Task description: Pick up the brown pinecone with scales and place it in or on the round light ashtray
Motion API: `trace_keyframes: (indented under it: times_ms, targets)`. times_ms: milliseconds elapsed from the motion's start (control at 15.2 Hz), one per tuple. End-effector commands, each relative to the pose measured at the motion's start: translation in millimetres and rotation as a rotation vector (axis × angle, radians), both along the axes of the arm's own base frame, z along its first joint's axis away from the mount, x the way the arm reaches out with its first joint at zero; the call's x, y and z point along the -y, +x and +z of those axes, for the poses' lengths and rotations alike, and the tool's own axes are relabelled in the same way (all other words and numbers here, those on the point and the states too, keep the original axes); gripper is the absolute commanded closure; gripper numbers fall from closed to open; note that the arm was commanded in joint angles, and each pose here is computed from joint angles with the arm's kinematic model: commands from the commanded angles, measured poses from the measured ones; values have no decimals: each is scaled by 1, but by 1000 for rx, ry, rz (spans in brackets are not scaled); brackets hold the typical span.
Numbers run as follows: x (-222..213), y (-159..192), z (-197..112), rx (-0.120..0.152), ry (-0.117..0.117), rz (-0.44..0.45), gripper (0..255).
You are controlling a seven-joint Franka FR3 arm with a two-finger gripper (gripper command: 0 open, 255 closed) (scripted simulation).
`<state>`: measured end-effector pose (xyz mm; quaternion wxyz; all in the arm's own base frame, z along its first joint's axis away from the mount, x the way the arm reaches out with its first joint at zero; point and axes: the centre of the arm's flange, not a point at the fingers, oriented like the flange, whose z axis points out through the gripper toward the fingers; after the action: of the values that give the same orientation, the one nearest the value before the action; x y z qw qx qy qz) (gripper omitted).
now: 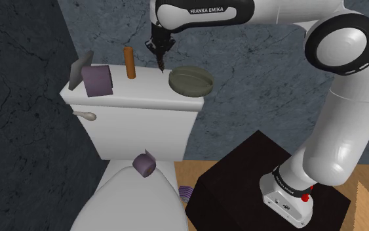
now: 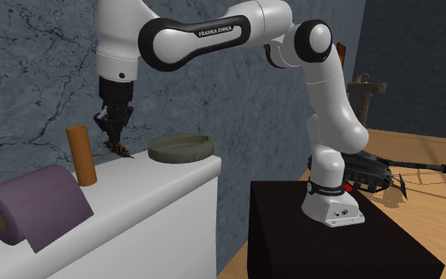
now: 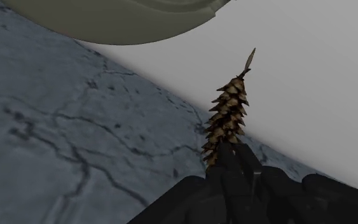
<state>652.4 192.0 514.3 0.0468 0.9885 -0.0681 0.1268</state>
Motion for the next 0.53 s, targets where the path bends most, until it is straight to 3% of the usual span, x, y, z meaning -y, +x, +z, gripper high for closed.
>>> trace_keyframes:
  times_ms: [0,198,264,330,396,462]
  targets:
    - [14,12,-26,-40,-16,16,255]
    - [6,11,-15,-41,-16,16,255]
    - [-6,4,1,-6,17,-73,255]
    - [-6,4,1,-6,17,-73,0]
    - [-8,-39,-11,200,6,-70,0]
    - [-9,-73,-29,377,-3,-68,0]
